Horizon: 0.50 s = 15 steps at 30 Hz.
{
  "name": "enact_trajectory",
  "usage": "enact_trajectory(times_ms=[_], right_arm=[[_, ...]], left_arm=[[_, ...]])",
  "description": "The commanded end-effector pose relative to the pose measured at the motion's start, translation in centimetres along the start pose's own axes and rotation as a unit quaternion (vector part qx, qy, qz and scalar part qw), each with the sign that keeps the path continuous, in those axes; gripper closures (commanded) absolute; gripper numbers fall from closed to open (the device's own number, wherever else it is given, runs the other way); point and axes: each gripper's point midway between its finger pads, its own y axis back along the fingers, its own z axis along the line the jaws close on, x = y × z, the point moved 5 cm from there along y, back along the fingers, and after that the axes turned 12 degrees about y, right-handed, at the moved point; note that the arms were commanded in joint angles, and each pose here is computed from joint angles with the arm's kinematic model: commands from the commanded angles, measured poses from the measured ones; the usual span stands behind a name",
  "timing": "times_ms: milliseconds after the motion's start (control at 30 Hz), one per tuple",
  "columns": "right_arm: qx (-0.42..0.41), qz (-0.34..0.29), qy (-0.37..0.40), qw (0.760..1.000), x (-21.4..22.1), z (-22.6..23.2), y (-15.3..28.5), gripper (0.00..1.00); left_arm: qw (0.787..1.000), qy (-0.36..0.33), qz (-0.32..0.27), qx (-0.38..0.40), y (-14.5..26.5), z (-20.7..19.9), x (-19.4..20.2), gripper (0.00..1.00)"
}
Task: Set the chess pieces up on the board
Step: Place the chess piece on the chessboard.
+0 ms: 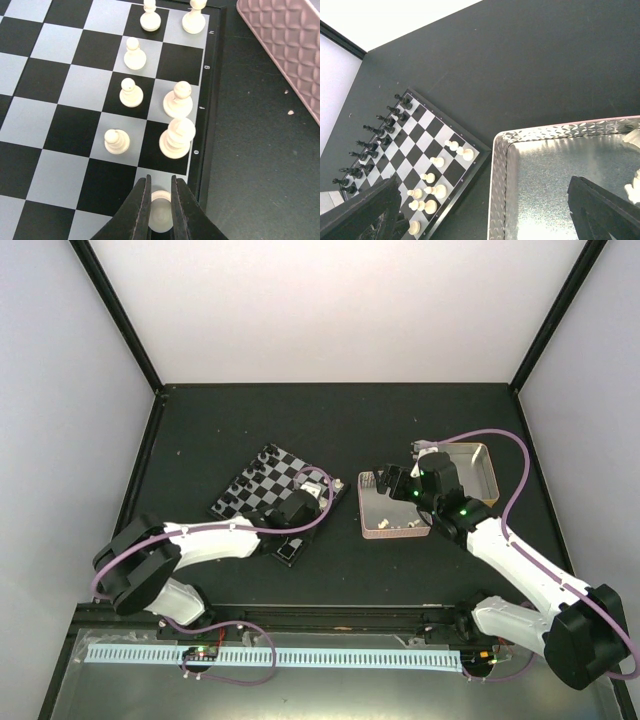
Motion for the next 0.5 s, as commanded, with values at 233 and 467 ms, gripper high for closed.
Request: enact_trajectory(times_ms=[233, 467], right_arm=[[0.005, -0.001, -0.002, 1.0, 0.52, -0.43, 0.18, 0.08], [0.0, -0.003, -0.002, 1.0, 0.46, -0.3, 0.34, 0.08]], left_arm=[[1.0, 0.005, -0.005, -0.011, -0.69, 0.39, 0.74, 0.86], [1.0, 0.01, -0.013, -0.003, 0.06, 0.32, 0.32, 0.71]])
